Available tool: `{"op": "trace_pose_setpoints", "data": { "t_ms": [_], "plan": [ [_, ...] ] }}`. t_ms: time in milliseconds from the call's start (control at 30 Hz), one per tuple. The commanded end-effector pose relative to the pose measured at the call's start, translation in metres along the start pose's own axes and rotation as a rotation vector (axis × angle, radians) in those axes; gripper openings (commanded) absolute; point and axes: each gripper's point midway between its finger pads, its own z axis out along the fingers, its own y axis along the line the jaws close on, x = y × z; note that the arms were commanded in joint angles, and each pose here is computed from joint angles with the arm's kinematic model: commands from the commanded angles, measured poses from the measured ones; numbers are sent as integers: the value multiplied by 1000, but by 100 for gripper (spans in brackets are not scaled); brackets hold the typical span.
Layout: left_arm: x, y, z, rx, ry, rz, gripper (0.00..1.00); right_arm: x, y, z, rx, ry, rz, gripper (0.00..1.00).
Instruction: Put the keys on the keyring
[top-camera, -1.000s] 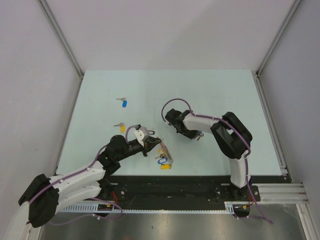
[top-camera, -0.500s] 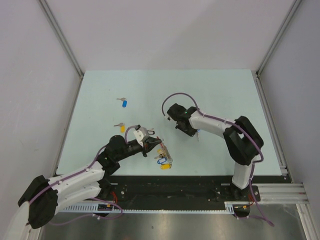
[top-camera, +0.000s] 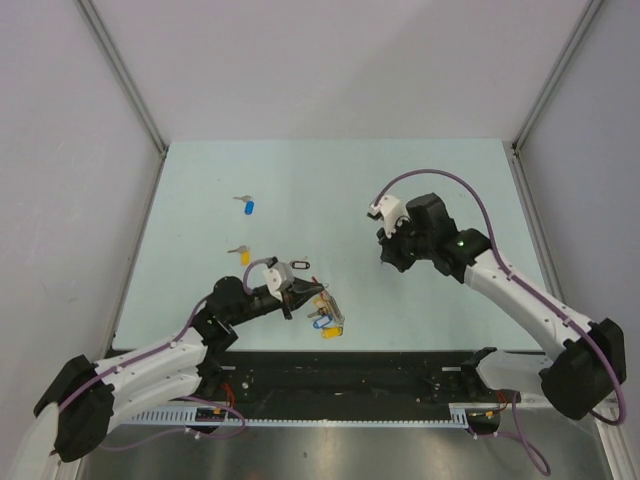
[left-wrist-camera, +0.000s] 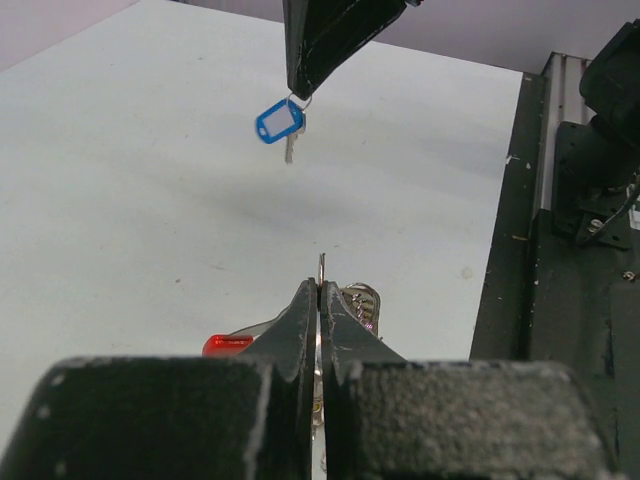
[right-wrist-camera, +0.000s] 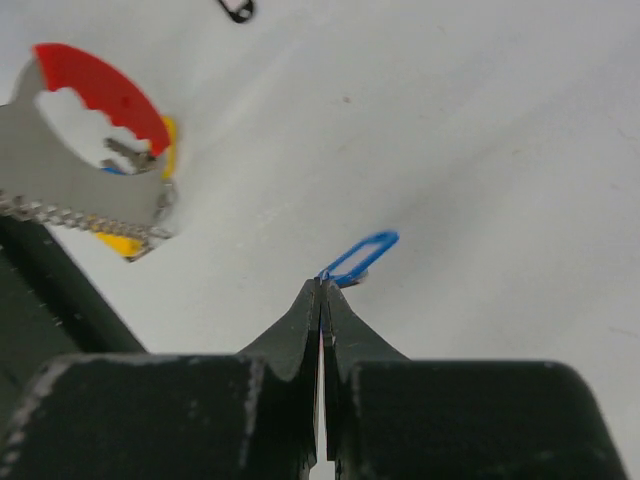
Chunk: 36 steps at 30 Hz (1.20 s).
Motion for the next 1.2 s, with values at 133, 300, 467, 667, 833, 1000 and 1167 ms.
{"op": "trace_pose_setpoints", "data": {
  "t_ms": [133,300,467,667,833,1000,1167],
  "plan": [
    [-43,-15,3,93,-172,52,0,-42,53,-39,-312,-330,-22,0],
    [-53,-27,2,165,-198,69,0,-42,79,-53,-459,-403,-45,0],
    [-60,-37,1,227,-213,98,0,-50,98,-70,-566,-480,-87,0],
    [-61,-49,7,318,-216,117,1,-46,110,-73,-655,-486,-117,0],
    [-64,-53,15,384,-158,117,0,-48,114,-79,-680,-502,-112,0],
    [-61,-54,20,415,-90,123,0,-47,116,-82,-687,-508,-104,0],
    [-64,-52,25,431,-71,152,0,-44,120,-84,-711,-512,-128,0]
  ]
}}
